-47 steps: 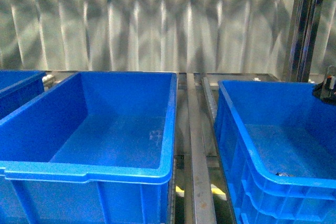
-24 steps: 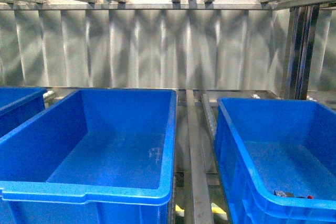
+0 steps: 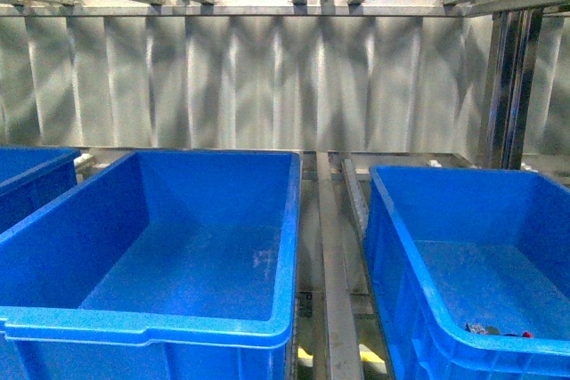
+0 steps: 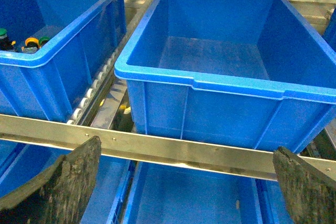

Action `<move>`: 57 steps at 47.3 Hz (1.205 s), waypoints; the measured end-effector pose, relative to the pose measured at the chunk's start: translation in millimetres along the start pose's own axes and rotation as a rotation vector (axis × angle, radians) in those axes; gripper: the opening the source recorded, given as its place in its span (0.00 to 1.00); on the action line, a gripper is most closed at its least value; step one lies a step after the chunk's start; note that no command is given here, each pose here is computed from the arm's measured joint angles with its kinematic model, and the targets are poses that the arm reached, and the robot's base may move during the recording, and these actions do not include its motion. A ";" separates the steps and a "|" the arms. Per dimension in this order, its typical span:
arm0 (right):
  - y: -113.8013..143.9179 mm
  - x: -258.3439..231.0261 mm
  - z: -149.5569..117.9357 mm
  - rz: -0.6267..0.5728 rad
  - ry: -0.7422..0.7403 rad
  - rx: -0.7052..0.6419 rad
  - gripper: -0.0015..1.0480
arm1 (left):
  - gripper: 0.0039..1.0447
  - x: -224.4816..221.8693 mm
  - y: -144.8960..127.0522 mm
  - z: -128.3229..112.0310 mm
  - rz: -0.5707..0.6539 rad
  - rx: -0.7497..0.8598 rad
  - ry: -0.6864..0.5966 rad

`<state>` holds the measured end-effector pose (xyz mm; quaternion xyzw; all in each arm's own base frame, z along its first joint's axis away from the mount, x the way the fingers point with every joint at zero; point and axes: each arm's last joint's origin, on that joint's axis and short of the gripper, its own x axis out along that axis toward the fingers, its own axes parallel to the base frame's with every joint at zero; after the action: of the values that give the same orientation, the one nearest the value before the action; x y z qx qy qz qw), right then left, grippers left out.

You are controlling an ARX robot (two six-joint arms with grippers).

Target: Pick red and yellow buttons and place in box

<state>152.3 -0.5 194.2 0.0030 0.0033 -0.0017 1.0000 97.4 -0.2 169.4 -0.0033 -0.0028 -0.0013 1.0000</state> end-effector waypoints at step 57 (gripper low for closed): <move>0.1 -43.2 -20.9 0.002 -0.029 0.000 0.03 | 0.93 0.0 0.0 0.0 0.000 0.000 0.000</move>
<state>108.9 -0.2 173.5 0.0028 -0.0114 -0.0009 0.9999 97.4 -0.2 169.4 -0.0033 -0.0028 -0.0013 1.0000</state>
